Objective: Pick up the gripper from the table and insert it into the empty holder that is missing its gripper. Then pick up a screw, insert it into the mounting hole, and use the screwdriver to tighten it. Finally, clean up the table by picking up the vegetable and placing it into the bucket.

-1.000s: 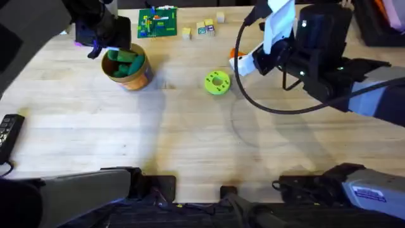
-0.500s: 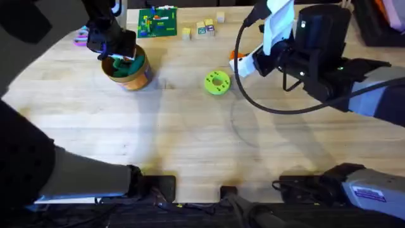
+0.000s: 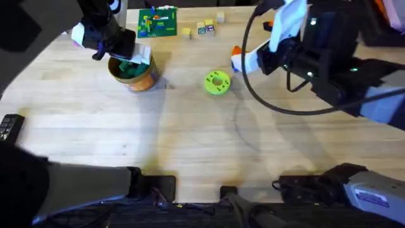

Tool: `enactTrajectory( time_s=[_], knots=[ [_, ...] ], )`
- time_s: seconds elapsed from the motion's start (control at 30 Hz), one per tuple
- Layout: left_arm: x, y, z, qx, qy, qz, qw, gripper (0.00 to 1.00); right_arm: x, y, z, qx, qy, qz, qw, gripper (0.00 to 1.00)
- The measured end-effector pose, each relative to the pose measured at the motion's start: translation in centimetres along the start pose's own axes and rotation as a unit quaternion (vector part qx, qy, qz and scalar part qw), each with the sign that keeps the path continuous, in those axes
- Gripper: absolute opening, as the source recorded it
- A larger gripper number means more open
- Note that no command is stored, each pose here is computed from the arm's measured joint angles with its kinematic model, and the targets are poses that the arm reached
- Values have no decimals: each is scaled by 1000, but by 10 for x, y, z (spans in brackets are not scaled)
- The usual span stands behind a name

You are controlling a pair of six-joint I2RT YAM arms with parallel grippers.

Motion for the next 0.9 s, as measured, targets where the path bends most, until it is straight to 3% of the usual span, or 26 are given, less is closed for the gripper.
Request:
enactTrajectory(
  time_s=[0.17,0.4,0.67,0.9],
  knots=[
    [-9,49,0,-51,-13,-13,999,992,-1,28,12,-9,-27,-2,1000,992],
    [-28,119,-26,-101,-35,-52,993,992,5,72,-4,48,-58,9,997,992],
    [-65,148,-73,-67,-80,-138,985,992,6,138,5,119,-99,18,988,992],
    [-88,168,-91,-73,-100,-196,973,992,9,176,1,182,-123,23,975,992]
  ],
)
Point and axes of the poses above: each hand's point on the last joint's axis, 136 mm out from that joint toward the fingers, its own y axis back along the fingers, its own x axis along the line the jaws close on, z = x × y, the point moved 1 cm from there along y, back along the fingers, and after that the axes turned 1 degree about -y, right-handed, at the moved point
